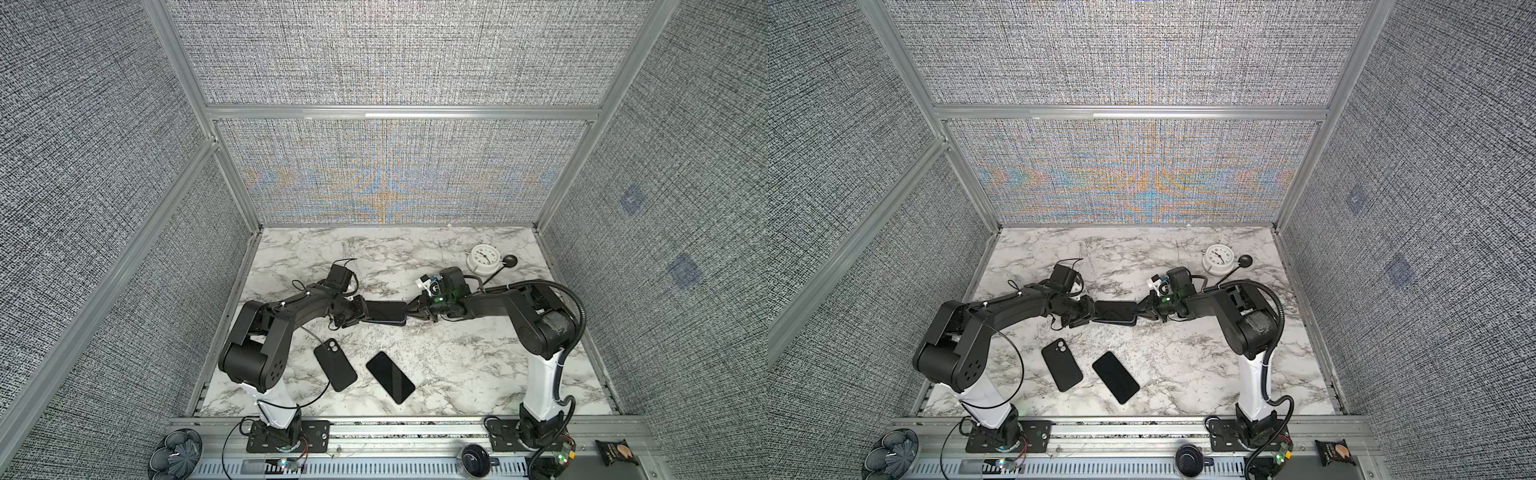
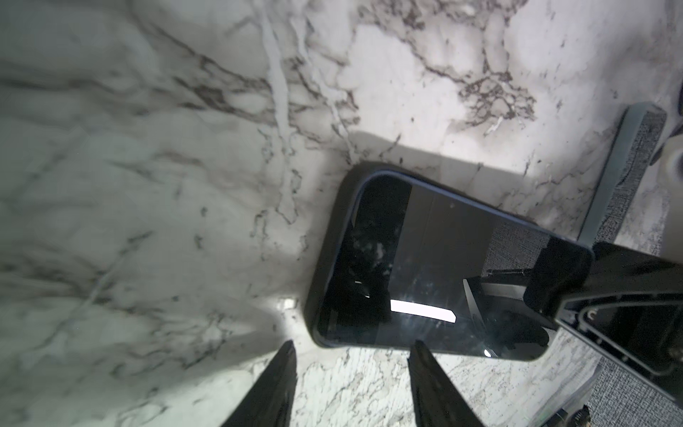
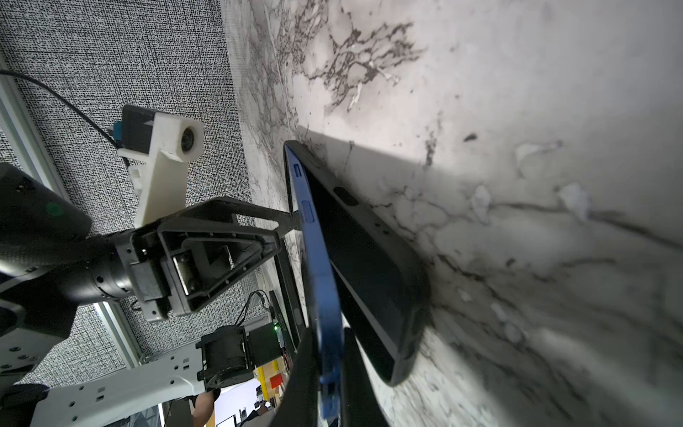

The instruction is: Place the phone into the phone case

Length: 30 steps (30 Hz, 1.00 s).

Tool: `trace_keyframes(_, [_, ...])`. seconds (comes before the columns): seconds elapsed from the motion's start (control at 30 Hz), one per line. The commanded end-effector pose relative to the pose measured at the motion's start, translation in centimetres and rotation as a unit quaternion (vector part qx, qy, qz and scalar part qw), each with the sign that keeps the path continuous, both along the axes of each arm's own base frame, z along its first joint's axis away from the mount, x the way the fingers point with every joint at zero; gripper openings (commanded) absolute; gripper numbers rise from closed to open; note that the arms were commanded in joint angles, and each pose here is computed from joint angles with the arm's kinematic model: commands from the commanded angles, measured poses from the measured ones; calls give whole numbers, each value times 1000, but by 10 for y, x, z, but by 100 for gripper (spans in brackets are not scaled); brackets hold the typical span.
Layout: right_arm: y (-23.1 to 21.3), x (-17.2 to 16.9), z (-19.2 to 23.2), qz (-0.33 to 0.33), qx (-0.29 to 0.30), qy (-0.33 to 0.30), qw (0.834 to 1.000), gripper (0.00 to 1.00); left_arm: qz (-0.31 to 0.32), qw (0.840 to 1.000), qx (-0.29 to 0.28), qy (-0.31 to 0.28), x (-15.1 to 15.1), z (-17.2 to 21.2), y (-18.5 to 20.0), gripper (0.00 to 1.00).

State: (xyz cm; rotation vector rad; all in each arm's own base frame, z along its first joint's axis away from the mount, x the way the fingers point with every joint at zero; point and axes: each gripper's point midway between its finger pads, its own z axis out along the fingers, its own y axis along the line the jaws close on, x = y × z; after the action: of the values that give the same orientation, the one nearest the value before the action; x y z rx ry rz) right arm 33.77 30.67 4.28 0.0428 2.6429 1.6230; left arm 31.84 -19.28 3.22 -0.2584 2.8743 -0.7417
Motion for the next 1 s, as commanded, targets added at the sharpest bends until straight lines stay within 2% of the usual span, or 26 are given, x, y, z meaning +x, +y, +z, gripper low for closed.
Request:
trace_keyframes(0.0, [-5, -5, -14, -4, -35, 30, 999, 0, 13, 1000, 16, -21, 13, 4, 9, 51])
trace_keyframes(0.2, [-4, -6, -15, 1, -43, 30, 999, 0, 2, 999, 6, -32, 36, 1, -1, 51])
trace_keyframes(0.37, [-3, -6, -16, 3, -47, 31, 998, 0, -4, 1000, -16, -26, 41, -4, -12, 51])
trace_keyframes(0.97, [4, -4, -26, 17, -71, 32, 997, 0, -5, 1000, -25, -6, 15, -14, -16, 51])
